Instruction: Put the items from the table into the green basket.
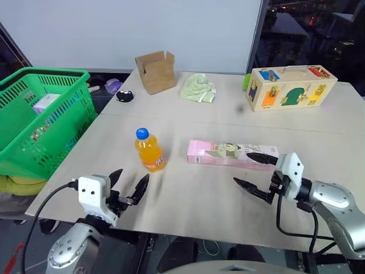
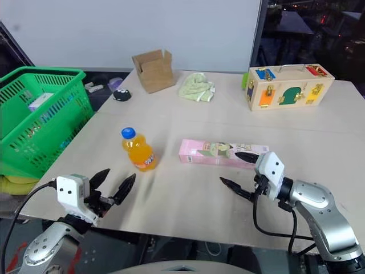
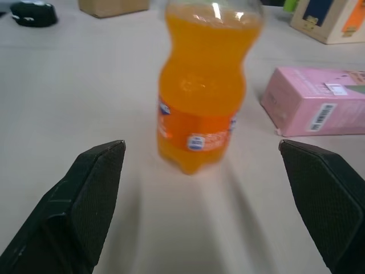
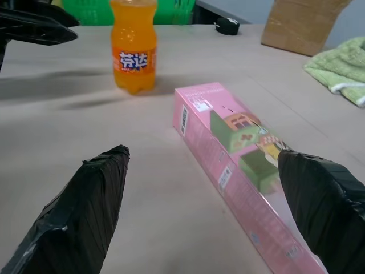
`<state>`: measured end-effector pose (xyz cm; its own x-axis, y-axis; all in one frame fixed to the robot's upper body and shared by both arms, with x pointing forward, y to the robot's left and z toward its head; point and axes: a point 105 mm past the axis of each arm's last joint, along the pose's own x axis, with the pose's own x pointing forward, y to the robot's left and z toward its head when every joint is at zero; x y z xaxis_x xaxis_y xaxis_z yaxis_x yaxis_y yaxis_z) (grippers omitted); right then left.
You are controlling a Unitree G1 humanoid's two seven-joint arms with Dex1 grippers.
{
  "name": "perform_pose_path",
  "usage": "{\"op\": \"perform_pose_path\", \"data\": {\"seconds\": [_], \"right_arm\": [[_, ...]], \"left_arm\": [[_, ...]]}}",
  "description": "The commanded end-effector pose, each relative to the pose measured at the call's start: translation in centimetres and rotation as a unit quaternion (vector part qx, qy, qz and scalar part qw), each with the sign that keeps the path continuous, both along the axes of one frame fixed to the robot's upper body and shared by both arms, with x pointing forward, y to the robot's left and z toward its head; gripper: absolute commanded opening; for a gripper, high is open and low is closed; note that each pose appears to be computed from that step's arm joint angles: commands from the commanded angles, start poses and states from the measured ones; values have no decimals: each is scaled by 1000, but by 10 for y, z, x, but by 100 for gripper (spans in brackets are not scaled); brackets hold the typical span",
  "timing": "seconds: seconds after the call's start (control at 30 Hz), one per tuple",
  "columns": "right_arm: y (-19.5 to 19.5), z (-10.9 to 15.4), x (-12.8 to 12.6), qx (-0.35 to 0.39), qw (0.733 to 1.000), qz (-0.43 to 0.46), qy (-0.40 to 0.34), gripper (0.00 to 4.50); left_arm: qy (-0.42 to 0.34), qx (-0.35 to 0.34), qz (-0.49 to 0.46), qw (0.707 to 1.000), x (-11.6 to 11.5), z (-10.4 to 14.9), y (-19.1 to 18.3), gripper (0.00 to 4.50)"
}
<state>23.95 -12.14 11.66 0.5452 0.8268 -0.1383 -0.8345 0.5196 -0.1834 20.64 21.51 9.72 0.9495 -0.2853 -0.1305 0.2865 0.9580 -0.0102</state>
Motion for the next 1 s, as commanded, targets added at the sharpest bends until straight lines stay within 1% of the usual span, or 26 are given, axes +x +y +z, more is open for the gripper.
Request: {"op": "perform_pose_path", "data": {"seconds": [0.03, 0.17, 0.2, 0.3, 0.47, 0.53, 0.63, 0.7, 0.77, 0.83, 0.87, 0.93, 1.0], "right_arm": [[-3, 11, 10, -12, 999, -27, -40, 445], [-7, 9, 16, -49, 996, -50, -53, 445], [-12, 4, 18, -79, 995, -49, -40, 445], [-23, 6, 30, -125, 992, -26, -14, 445], [-25, 19, 50, -175, 984, 32, 3, 445], [-24, 20, 62, -199, 979, 49, 13, 445], [-21, 13, 72, -249, 964, 95, 24, 445], [-18, 8, 79, -261, 958, 108, 47, 445], [-13, 1, 84, -292, 944, 144, 58, 445], [-8, -8, 95, -324, 931, 156, 68, 445], [-7, -11, 101, -333, 927, 155, 70, 445], [-6, -18, 121, -364, 921, 127, 52, 445], [-6, -21, 130, -376, 917, 119, 57, 445]], "left_arm": [[-14, 11, -58, 998, 0, 6, -16, 448], [-3, 0, -124, 992, -7, 5, -34, 448], [-2, -1, -151, 989, -11, 7, -40, 448], [4, 10, -233, 973, -24, 12, -54, 448], [1, 33, -295, 955, -30, 19, -59, 448], [-4, 39, -306, 951, -30, 22, -59, 448], [-13, 43, -318, 947, -29, 28, -64, 448], [-16, 45, -319, 946, -29, 30, -67, 448], [-16, 43, -316, 948, -30, 31, -69, 448], [-16, 43, -313, 949, -32, 32, -72, 448], [-17, 41, -310, 950, -33, 33, -73, 448], [-19, 41, -306, 951, -38, 36, -77, 448], [-20, 40, -306, 951, -43, 38, -81, 448]]}}
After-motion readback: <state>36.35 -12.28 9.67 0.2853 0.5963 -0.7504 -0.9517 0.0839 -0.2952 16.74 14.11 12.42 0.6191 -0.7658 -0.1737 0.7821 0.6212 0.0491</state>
